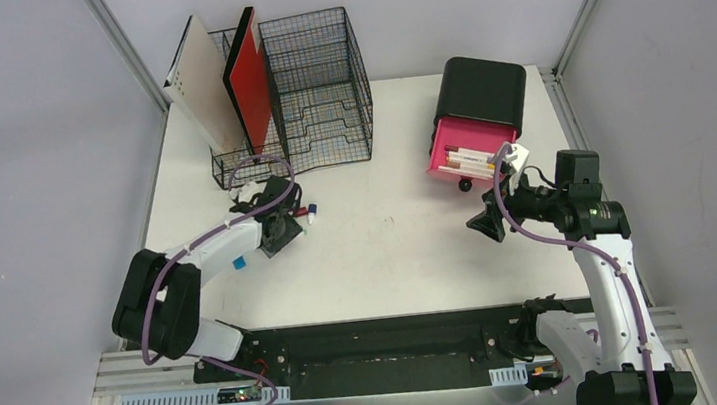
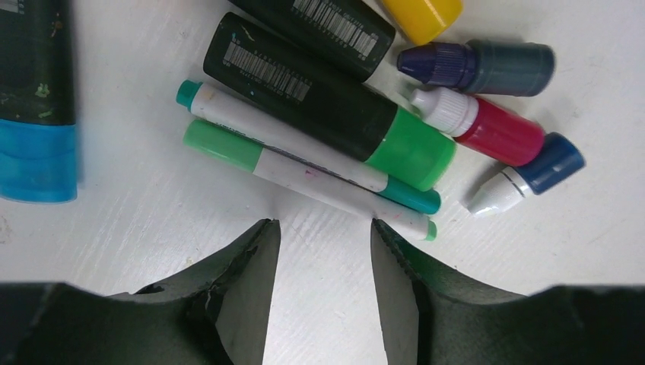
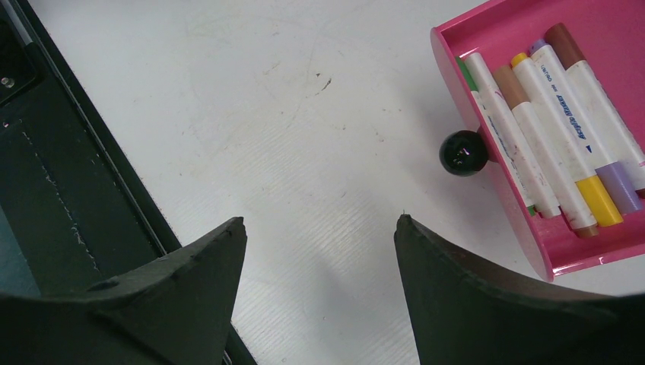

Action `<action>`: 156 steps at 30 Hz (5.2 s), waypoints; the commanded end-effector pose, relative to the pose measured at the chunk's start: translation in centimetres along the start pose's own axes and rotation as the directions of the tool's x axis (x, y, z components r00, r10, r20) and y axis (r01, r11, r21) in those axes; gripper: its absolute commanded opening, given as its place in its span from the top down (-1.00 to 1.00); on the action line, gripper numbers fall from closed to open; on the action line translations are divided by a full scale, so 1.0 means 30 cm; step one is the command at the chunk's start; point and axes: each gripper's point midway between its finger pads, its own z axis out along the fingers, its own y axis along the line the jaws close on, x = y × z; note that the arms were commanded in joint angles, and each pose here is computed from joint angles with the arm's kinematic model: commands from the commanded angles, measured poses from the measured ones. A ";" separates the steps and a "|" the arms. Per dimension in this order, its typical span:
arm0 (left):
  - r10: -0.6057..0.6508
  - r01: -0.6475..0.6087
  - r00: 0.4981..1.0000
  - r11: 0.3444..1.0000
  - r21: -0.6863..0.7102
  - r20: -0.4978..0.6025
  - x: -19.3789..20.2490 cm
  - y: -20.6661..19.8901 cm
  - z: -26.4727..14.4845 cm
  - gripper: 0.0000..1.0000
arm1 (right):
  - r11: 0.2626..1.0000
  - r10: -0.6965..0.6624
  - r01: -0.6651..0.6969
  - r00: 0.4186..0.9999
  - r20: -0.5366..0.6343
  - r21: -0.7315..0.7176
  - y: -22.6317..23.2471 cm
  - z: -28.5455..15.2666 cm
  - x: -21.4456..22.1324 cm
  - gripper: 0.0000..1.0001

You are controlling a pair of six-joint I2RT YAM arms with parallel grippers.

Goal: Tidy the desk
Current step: Pick up the stationery from the center of the board.

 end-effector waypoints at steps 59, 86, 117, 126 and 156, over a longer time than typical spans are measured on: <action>0.095 -0.088 0.987 0.994 0.060 -0.129 0.119 0.136 -0.033 0.81 | 0.999 -0.051 0.051 0.998 0.030 -0.001 0.009 -0.014 -0.028 -0.49; 0.182 -0.123 0.983 0.596 0.793 0.016 0.164 -0.143 -0.343 1.00 | 0.980 0.048 -0.026 0.993 0.107 -0.196 0.108 0.009 -0.056 -0.52; 0.145 -0.504 0.853 -0.017 0.864 0.501 0.478 -0.692 -0.916 1.00 | 0.875 0.269 -0.163 0.946 0.179 -0.456 0.208 0.015 -0.116 -0.56; 0.132 -0.508 0.850 -0.050 0.860 0.509 0.555 -0.777 -0.959 1.00 | 0.872 0.282 -0.179 0.944 0.170 -0.455 0.203 0.021 -0.110 -0.56; 0.135 -0.517 0.841 -0.087 0.852 0.524 0.630 -0.840 -0.988 1.00 | 0.857 0.313 -0.222 0.941 0.129 -0.465 0.195 0.053 -0.096 1.00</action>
